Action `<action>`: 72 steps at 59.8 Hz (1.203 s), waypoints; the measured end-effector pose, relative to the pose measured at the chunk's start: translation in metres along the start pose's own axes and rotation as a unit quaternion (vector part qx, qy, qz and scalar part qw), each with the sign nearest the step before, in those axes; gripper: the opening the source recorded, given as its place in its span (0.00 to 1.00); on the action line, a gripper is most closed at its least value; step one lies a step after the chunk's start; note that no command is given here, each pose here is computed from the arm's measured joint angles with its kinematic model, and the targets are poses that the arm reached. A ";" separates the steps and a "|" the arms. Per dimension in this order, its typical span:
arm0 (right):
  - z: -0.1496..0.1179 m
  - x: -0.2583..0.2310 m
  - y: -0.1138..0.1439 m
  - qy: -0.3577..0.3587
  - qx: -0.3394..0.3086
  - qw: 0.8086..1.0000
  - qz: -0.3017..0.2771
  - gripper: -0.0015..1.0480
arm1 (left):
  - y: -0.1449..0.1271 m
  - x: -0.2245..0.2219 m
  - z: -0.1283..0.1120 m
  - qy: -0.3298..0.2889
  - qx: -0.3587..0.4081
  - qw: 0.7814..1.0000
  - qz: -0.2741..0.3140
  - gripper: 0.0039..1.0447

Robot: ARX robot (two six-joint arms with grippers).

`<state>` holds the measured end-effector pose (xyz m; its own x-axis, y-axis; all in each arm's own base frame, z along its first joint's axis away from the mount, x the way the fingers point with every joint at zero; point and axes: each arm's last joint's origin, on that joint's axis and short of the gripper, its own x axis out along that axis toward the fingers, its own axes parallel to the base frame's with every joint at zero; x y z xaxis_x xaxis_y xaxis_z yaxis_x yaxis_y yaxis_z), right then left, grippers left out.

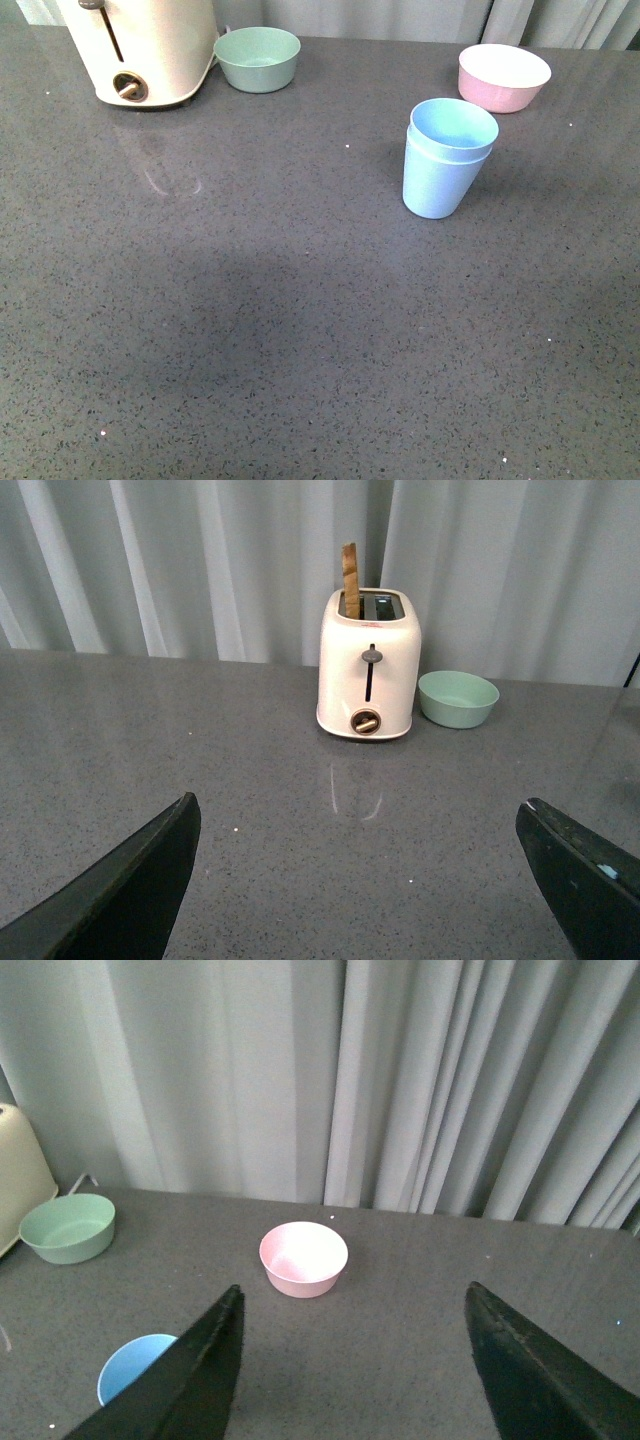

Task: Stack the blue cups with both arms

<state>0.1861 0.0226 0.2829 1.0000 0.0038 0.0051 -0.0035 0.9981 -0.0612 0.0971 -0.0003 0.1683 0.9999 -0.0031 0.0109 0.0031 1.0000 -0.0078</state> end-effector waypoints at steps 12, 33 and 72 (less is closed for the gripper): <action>-0.041 -0.019 -0.006 0.009 0.021 1.000 -0.001 0.24 | 0.000 0.000 0.000 0.000 0.000 1.000 0.000 0.92; -0.078 -0.043 -0.017 0.008 0.025 1.000 0.001 0.02 | 0.000 0.000 0.000 0.000 0.000 1.000 0.000 0.92; -0.105 -0.066 -0.016 0.005 0.025 1.000 -0.001 0.02 | 0.000 0.000 0.000 0.000 0.000 1.000 0.000 0.92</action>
<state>0.1204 0.0003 0.1787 1.0000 0.0023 -0.0051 -0.0023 0.9999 -0.0109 0.0971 -0.0003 0.1685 0.9999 -0.0034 0.0113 0.0035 1.0000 -0.0078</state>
